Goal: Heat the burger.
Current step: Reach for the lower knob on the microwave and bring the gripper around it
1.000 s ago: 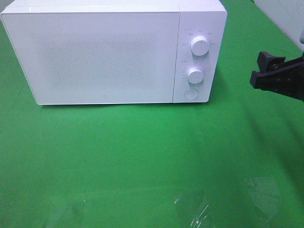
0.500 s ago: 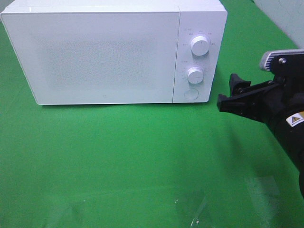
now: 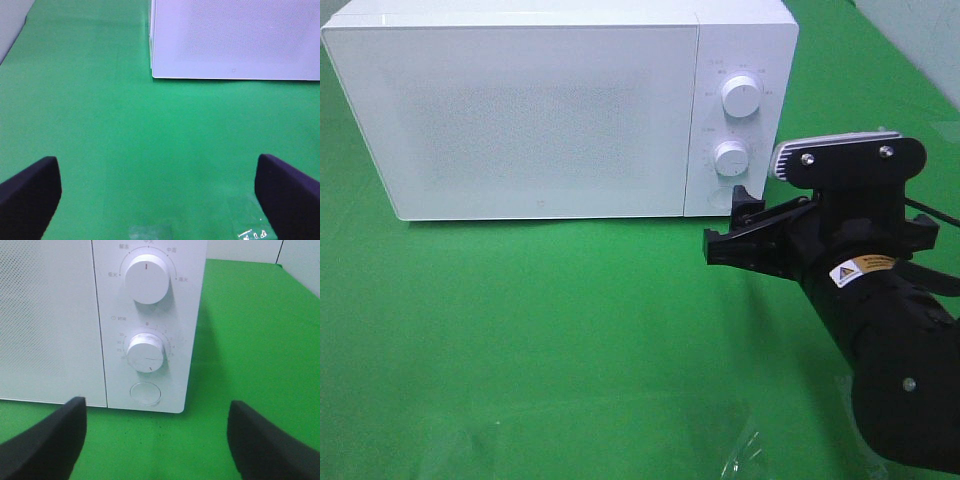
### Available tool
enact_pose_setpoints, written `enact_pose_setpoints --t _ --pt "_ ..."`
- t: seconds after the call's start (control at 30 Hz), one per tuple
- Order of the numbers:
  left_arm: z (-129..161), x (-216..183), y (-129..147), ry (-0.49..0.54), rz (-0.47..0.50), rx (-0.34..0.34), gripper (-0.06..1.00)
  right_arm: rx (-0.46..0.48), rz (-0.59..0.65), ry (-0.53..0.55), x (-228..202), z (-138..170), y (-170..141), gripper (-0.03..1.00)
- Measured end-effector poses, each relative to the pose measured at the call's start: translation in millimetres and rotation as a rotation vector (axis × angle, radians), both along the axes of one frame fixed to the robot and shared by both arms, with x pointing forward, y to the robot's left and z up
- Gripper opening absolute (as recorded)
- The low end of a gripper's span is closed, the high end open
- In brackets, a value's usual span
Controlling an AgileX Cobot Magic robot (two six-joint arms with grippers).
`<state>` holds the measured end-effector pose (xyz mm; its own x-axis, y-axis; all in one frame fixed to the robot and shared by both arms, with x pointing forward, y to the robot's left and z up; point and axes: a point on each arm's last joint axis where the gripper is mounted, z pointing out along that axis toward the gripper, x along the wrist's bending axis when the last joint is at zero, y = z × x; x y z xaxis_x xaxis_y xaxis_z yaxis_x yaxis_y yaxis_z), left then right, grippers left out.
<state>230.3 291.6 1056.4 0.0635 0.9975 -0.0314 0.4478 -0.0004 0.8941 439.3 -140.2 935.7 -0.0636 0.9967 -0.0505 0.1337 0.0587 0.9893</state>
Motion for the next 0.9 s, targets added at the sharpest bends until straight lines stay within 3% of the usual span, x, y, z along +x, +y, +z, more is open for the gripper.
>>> enact_pose_setpoints --t 0.3,0.9 --pt "0.0 0.0 0.0 0.000 0.000 0.000 0.97 -0.012 0.013 -0.002 13.2 -8.0 15.8 0.75" --pt "0.0 0.0 0.0 0.000 0.000 0.000 0.97 -0.007 -0.021 -0.055 68.5 -16.1 17.8 0.75"
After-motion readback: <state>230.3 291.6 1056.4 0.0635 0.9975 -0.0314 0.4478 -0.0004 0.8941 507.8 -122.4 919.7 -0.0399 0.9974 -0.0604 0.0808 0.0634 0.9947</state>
